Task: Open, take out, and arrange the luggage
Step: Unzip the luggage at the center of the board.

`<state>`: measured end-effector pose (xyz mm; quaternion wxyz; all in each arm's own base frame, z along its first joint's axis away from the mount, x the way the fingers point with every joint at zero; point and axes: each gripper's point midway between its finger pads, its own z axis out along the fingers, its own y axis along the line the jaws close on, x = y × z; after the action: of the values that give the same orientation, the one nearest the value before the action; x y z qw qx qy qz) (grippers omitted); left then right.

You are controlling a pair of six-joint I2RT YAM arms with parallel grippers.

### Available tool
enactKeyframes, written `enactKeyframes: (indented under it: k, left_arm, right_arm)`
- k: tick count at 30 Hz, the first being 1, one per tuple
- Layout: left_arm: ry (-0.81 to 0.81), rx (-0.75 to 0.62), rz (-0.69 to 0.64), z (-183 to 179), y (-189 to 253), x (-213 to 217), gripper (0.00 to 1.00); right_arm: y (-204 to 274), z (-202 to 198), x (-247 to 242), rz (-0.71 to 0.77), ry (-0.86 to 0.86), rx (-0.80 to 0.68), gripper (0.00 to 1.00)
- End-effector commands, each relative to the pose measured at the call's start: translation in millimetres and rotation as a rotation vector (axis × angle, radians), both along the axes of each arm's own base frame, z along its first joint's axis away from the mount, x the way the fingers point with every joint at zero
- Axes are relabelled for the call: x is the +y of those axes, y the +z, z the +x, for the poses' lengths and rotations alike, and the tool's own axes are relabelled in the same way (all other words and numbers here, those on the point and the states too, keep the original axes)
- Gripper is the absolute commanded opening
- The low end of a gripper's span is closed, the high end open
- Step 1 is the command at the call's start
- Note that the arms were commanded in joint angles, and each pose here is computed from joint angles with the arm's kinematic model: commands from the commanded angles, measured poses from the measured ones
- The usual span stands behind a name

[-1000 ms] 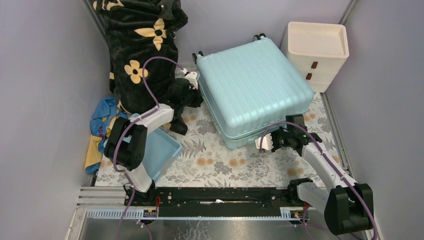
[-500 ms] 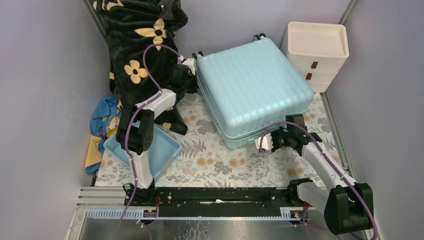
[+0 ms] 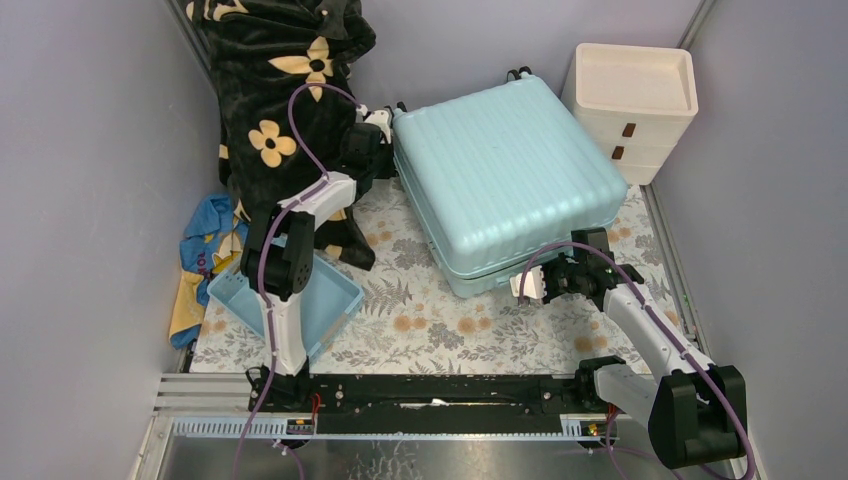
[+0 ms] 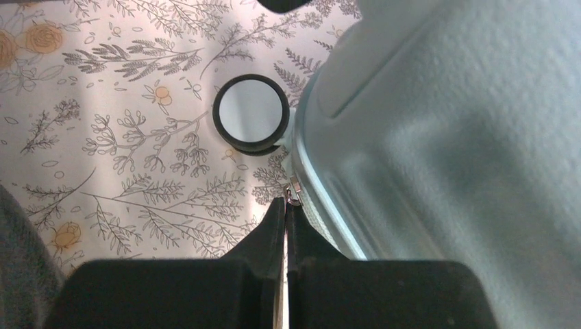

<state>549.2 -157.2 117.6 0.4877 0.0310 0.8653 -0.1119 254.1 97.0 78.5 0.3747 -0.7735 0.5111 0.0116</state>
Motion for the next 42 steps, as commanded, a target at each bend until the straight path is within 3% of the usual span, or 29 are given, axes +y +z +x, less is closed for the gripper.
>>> enactKeyframes:
  k: [1,3,10,15,22,37,42]
  left_arm:
    - [0.309,-0.222,0.076,55,49,83,0.00]
    - [0.319,-0.225,0.076,58,48,84,0.01]
    - [0.345,-0.244,0.037,61,60,84,0.30]
    - [0.315,-0.278,-0.029,44,87,78,0.44]
    - [0.201,-0.341,-0.133,-7,127,63,0.64]
    - [-0.082,-0.458,-0.308,-146,189,34,0.78]
    - [-0.102,-0.461,-0.380,-178,191,32,0.89]
  right_arm:
    - [-24,-19,-16,-0.051,-0.084,0.138,0.02]
    - [-25,-20,-16,-0.050,-0.087,0.141,0.02]
    - [-24,-21,-15,-0.040,-0.092,0.148,0.02]
    - [-23,-24,-13,-0.025,-0.092,0.160,0.02]
    - [-20,-45,-7,0.001,-0.049,0.204,0.02]
    - [-13,-94,-25,-0.060,-0.082,0.253,0.01]
    - [-11,-109,-39,-0.113,-0.120,0.236,0.01]
